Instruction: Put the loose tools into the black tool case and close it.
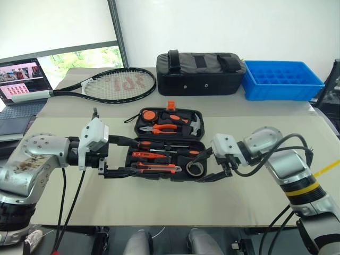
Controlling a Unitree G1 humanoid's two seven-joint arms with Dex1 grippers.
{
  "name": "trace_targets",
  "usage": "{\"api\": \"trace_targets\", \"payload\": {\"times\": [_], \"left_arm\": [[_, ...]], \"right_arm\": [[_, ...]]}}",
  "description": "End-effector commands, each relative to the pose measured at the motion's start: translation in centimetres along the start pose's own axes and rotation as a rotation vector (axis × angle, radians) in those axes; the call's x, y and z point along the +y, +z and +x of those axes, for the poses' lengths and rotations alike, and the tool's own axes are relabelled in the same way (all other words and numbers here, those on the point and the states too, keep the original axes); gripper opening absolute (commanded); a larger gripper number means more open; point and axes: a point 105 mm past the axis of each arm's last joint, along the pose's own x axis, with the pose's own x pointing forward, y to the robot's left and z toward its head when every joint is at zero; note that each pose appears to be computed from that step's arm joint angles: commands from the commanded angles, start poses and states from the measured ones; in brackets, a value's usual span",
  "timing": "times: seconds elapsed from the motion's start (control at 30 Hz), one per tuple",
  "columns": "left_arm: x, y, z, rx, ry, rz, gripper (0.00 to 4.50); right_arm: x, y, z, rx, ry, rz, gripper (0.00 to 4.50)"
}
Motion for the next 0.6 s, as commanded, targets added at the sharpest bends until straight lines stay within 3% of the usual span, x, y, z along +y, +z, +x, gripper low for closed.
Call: {"api": "trace_targets", "payload": {"times": [0.03, 0.23, 0.4, 0.6], "left_arm": [[0.6, -0.1, -0.9, 0.003, 0.050, 0.018, 4.50], [3.0, -1.5, -1.8, -0.033, 0.196, -0.014, 4.50], [6.7, -3.3, -2.0, -0.104, 0.390, -0.121, 4.50], [9.9, -5.4, -1.2, -0.161, 0.440, -0.365, 4.50]], "right_arm": [[-1.5, 0.2, -2.4, 0.005, -0.102, -0.019, 4.44], [-3.4, -0.5, -3.3, -0.009, -0.238, 0.019, 4.44], [-7.1, -3.3, -5.1, -0.112, -0.460, 0.327, 4.44], [-10.3, -4.8, -6.3, -0.277, -0.608, 0.754, 4.44]]}}
